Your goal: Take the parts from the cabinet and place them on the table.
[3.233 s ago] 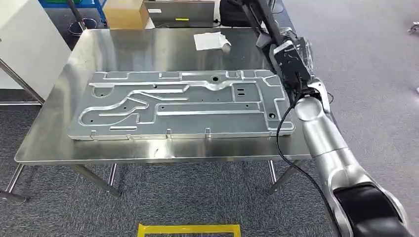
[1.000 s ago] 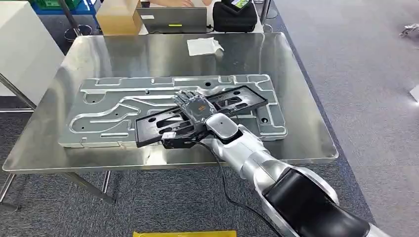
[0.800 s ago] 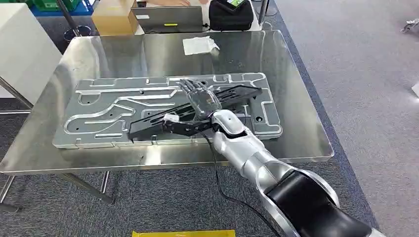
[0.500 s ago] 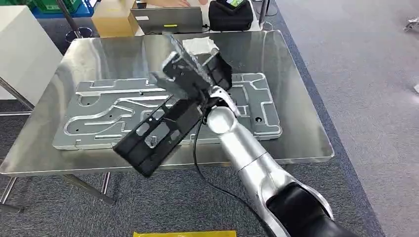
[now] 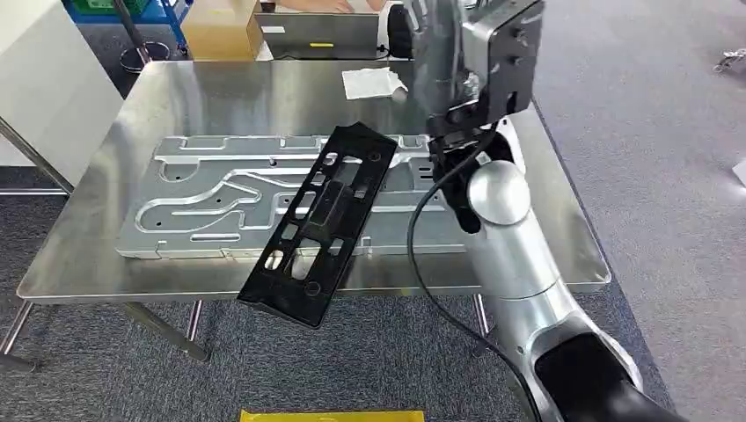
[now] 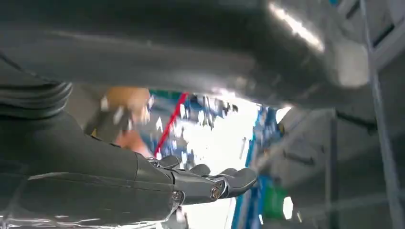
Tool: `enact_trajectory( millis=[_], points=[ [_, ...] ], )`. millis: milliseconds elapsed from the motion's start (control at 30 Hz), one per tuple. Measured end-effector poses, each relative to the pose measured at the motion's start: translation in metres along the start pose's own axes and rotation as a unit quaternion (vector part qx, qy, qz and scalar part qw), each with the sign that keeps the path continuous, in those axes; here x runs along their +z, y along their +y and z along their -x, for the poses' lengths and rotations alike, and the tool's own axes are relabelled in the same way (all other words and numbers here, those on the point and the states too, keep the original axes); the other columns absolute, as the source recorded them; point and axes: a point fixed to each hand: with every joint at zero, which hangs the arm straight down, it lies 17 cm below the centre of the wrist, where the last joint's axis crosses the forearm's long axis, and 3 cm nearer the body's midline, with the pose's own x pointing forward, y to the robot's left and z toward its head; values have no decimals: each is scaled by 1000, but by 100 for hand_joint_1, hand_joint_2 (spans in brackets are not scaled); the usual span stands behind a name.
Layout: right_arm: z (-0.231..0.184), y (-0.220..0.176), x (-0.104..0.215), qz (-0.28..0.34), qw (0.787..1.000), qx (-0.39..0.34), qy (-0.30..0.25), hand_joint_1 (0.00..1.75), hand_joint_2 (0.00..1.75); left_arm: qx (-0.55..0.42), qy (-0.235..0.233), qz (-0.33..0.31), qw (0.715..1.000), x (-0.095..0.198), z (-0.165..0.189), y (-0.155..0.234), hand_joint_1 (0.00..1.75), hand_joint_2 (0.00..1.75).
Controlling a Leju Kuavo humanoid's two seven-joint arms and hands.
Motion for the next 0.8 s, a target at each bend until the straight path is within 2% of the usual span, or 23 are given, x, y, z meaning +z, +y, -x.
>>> enact_trajectory(
  millis=[167,400,433,567,800],
  points=[
    [7,-48,13,31,998,48,-17,0,0,-5,-5,13,1000,2,1,-6,0,0],
    [8,-81,41,72,992,94,-48,0,0,-7,-6,12,1000,1,1,-4,0,0],
    [5,-83,46,74,991,98,-54,0,175,-6,-5,12,1000,1,1,-3,0,0],
    [-5,-92,60,82,986,120,-75,0,175,-1,-8,15,1000,1,-1,-4,0,0],
    [6,-102,109,83,989,110,-59,0,175,12,-10,12,1000,1,-3,-3,0,0]
  ],
)
